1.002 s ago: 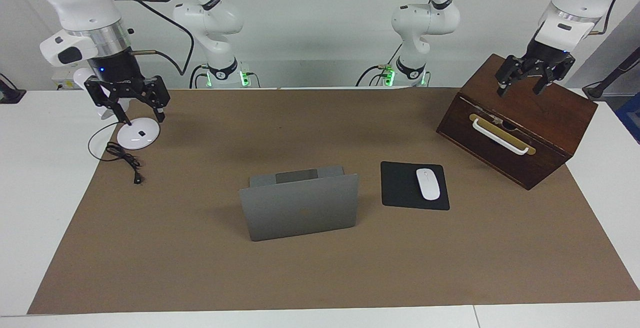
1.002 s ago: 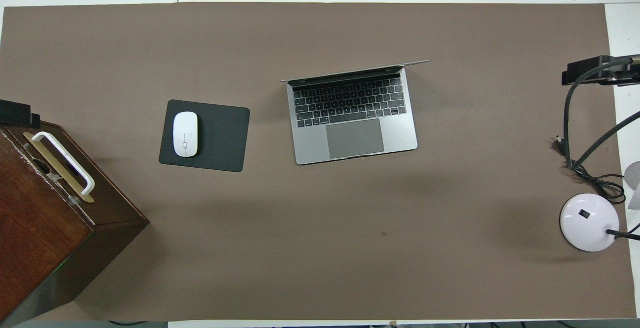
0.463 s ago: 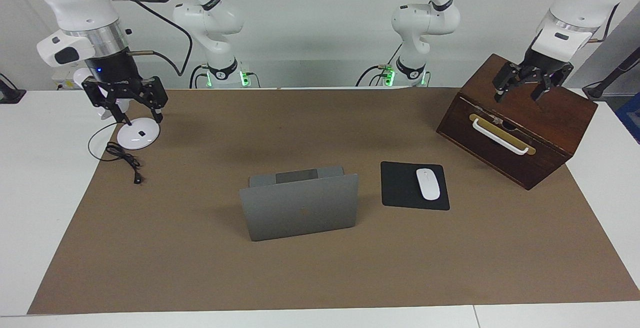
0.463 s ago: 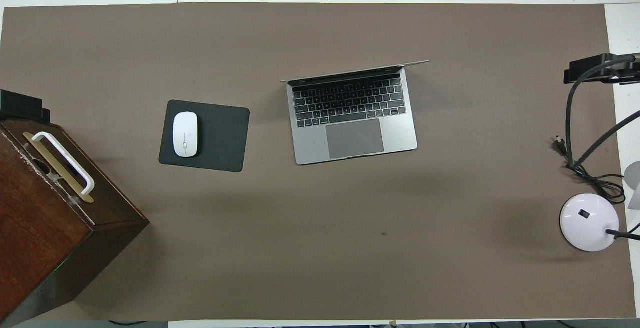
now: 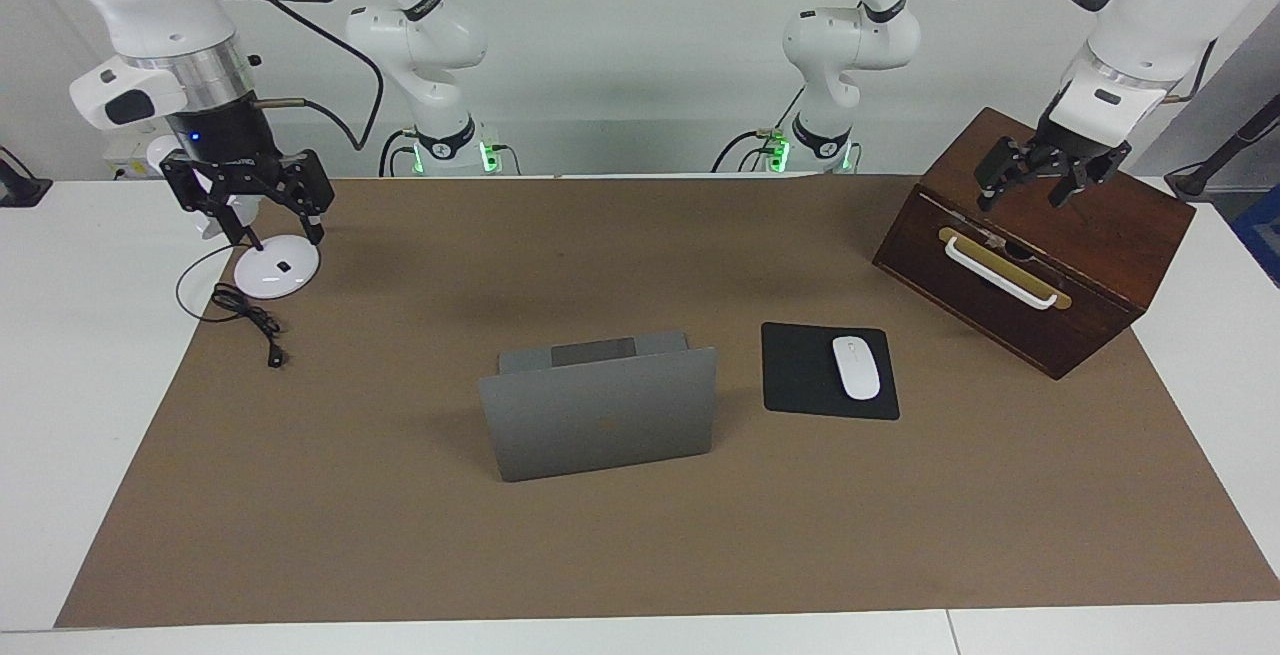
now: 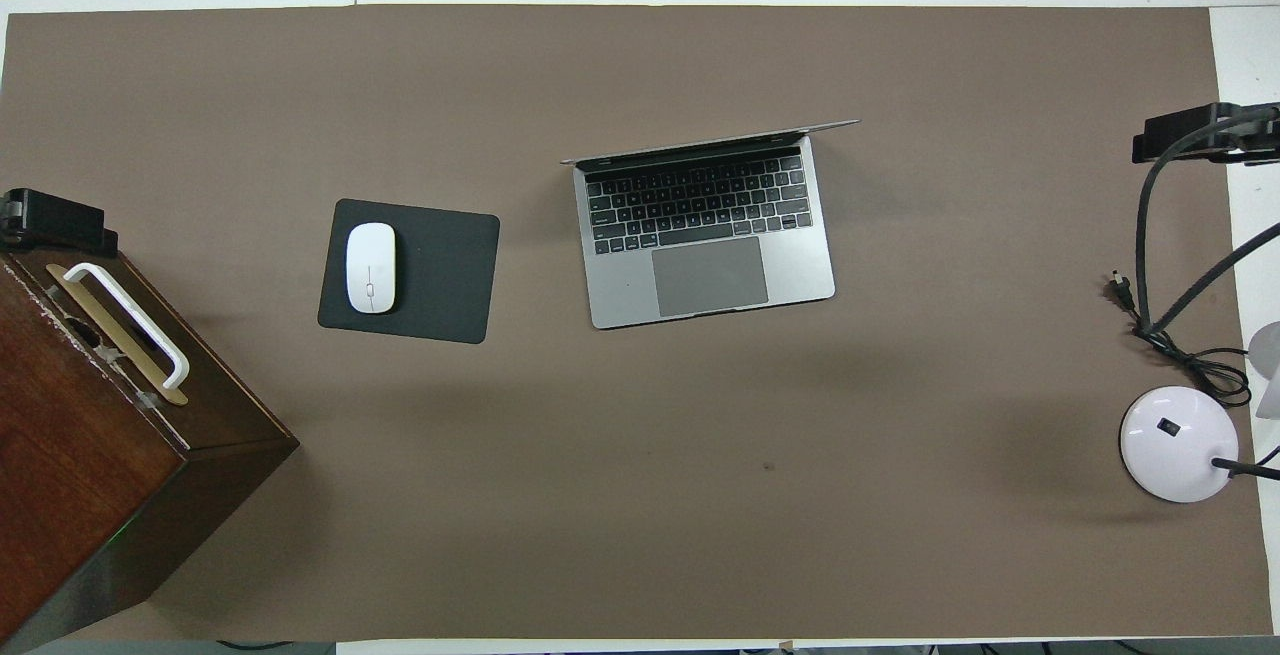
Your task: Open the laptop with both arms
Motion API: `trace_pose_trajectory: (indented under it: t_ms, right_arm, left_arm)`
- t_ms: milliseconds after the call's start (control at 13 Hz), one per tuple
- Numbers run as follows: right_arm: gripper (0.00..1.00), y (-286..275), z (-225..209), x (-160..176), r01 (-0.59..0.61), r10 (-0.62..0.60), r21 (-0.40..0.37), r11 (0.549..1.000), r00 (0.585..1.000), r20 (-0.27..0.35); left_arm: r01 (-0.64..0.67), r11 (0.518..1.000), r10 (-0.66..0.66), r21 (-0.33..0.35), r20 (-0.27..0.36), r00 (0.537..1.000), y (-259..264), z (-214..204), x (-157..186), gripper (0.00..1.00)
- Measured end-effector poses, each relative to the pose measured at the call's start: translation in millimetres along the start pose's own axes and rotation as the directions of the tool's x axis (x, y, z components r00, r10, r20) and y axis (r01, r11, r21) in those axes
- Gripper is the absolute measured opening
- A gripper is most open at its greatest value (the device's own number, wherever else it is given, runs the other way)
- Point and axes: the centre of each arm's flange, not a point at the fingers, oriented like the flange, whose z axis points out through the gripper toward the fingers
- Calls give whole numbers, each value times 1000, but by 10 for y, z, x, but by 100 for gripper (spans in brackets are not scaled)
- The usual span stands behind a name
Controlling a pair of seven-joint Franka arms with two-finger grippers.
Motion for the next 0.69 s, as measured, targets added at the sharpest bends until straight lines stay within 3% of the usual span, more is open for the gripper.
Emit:
trace_pose_trajectory:
  t_ms: [694]
  right_arm:
    - [90,96,3,4,-17,17,-5,1000,1000,0]
  left_arm:
    - [-1,1000,1,0,7,1000,14,4,-9,100]
